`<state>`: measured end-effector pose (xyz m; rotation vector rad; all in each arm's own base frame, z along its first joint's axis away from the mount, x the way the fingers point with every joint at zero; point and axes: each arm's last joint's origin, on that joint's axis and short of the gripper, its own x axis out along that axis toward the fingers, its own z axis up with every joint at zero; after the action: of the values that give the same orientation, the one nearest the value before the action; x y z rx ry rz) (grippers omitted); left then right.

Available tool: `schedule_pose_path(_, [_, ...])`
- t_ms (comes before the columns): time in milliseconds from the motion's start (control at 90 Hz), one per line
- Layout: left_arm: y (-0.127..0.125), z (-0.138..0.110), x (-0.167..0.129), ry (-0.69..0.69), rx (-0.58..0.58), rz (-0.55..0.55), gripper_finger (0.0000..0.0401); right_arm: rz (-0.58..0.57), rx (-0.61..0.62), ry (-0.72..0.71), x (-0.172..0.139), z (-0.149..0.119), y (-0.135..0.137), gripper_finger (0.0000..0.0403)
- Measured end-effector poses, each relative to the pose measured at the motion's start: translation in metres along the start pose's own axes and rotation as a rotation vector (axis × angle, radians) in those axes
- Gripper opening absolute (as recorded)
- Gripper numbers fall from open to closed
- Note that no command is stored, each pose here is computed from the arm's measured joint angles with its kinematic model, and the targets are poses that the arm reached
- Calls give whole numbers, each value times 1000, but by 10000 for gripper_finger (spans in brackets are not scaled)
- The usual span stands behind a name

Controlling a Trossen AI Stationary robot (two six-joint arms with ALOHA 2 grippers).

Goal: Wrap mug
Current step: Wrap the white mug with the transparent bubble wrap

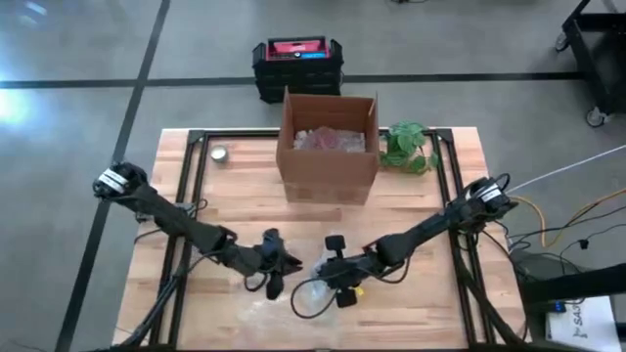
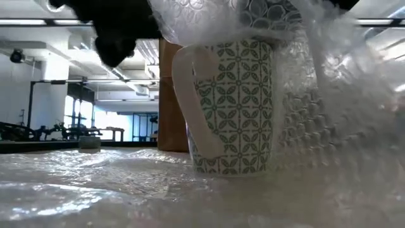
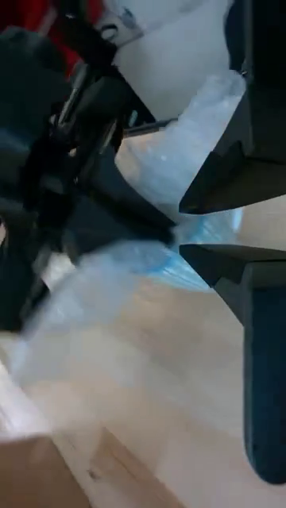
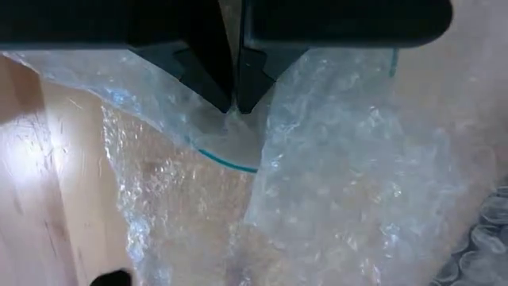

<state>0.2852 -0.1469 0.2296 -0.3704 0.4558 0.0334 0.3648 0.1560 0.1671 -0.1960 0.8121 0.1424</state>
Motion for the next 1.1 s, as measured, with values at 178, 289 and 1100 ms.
schedule_pose_path(178, [-17, 17, 35, 121, 141, 101, 59, 1, 2, -1, 0, 0, 0, 0])
schedule_pose_path(289, [-22, 14, 61, 215, 215, 138, 59, 6, 19, 5, 0, 0, -1, 0])
schedule_pose_path(1100, [-29, 7, 80, 342, 271, 163, 59, 85, 5, 123, -66, 53, 6, 1])
